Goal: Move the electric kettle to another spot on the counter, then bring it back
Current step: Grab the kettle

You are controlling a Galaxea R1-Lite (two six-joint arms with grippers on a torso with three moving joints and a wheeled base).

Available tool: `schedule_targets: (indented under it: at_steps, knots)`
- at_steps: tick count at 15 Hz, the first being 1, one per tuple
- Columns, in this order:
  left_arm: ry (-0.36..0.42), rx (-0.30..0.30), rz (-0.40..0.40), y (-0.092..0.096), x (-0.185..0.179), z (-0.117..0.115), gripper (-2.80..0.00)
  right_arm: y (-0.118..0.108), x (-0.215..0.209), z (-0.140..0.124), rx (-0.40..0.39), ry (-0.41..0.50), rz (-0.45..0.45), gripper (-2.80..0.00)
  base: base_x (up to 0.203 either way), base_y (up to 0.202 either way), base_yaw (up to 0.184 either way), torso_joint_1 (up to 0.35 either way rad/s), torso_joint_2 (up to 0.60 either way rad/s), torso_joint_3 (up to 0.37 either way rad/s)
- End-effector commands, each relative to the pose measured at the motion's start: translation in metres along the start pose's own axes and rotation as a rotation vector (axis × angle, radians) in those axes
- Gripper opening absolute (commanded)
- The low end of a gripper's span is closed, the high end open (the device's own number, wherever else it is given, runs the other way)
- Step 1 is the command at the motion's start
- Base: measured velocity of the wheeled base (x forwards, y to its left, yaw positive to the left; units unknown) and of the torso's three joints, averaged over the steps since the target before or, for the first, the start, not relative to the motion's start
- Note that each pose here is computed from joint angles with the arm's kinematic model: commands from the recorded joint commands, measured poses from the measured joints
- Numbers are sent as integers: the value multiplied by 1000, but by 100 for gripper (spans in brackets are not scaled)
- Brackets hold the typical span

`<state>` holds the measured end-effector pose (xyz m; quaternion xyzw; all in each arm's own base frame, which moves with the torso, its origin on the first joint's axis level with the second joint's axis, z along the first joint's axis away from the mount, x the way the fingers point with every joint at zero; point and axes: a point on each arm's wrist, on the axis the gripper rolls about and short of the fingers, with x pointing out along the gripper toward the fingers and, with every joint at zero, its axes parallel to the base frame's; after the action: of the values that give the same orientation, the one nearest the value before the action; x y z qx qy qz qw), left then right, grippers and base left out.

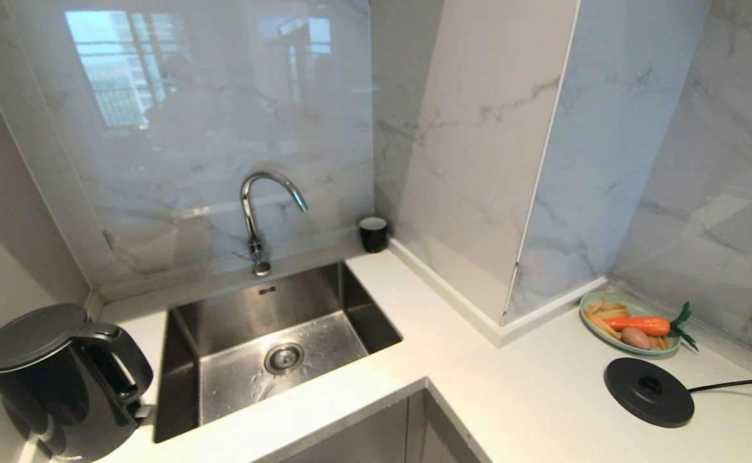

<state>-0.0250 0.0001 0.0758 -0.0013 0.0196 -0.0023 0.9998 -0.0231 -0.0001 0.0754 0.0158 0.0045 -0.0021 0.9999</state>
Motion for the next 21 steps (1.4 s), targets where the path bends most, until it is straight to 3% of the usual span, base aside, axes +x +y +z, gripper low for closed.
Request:
schedule_targets:
  at_steps: [1,4,6,21]
  knots:
    - [-1,-1,0,0,0,0,-280,0,0,0,1,0,-1,-280,0,0,0,0,0,0]
    - [-6,-7,3,0,0,0,-280,0,0,0,1,0,-1,-280,0,0,0,0,0,0]
    - [-56,-11,4,0,2,2,-280,0,0,0,1,0,-1,-280,0,0,0,0,0,0]
    - [-56,-8,0,0,2,1,-280,0,0,0,0,2,-1,-280,0,0,0,0,0,0]
